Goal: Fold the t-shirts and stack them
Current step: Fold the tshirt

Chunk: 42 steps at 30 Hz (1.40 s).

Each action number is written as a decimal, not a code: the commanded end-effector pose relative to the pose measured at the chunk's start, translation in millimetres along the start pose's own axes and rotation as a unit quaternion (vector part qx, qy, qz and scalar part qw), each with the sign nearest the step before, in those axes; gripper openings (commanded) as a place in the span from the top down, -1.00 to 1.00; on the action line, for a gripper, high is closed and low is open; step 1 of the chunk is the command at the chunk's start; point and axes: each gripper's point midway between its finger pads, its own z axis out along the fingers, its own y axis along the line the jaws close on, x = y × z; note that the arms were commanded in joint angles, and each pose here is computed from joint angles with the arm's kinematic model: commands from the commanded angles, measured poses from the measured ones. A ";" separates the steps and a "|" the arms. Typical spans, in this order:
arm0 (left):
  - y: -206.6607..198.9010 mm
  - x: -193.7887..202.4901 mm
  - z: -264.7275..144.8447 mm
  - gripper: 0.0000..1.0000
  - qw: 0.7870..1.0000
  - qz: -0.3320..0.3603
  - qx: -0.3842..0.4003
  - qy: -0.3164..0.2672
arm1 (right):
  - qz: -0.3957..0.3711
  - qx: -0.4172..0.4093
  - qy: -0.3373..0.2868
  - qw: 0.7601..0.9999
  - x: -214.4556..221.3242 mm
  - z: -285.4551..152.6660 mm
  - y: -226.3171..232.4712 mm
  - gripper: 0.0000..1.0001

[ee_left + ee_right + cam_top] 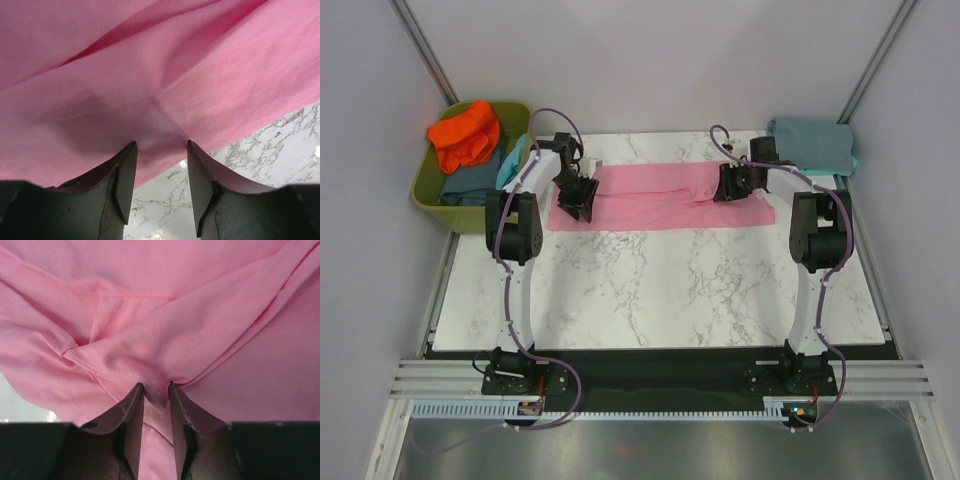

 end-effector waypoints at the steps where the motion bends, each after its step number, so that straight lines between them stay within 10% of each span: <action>1: -1.2 -0.2 -2.9 -0.04 1.000 -0.009 -0.006 -0.002 | -0.029 -0.003 -0.028 0.999 -27.3 -3.0 7.1 0.36; 4: -1.1 1.1 -1.3 -0.04 1.000 -0.011 -0.005 0.000 | -0.039 -0.003 -0.043 0.998 -41.3 -8.5 12.2 0.70; 11: -3.9 5.3 2.1 -0.03 1.000 -0.011 -0.004 0.007 | -0.086 0.005 -0.094 0.992 -93.4 -7.0 26.6 0.65; 18: -5.3 12.2 -2.4 -0.03 1.000 -0.009 -0.011 0.013 | -0.111 0.010 -0.122 0.986 -125.3 29.7 49.2 -0.17; 25: -7.3 8.9 -18.4 -0.04 1.000 -0.003 -0.020 -0.002 | -0.117 0.019 -0.155 0.981 -147.7 -19.7 70.9 -0.24; 42: -7.0 -45.0 -63.4 -0.38 0.994 0.033 -0.030 -0.096 | 0.122 0.009 -0.046 0.991 -17.0 -26.8 6.8 -0.24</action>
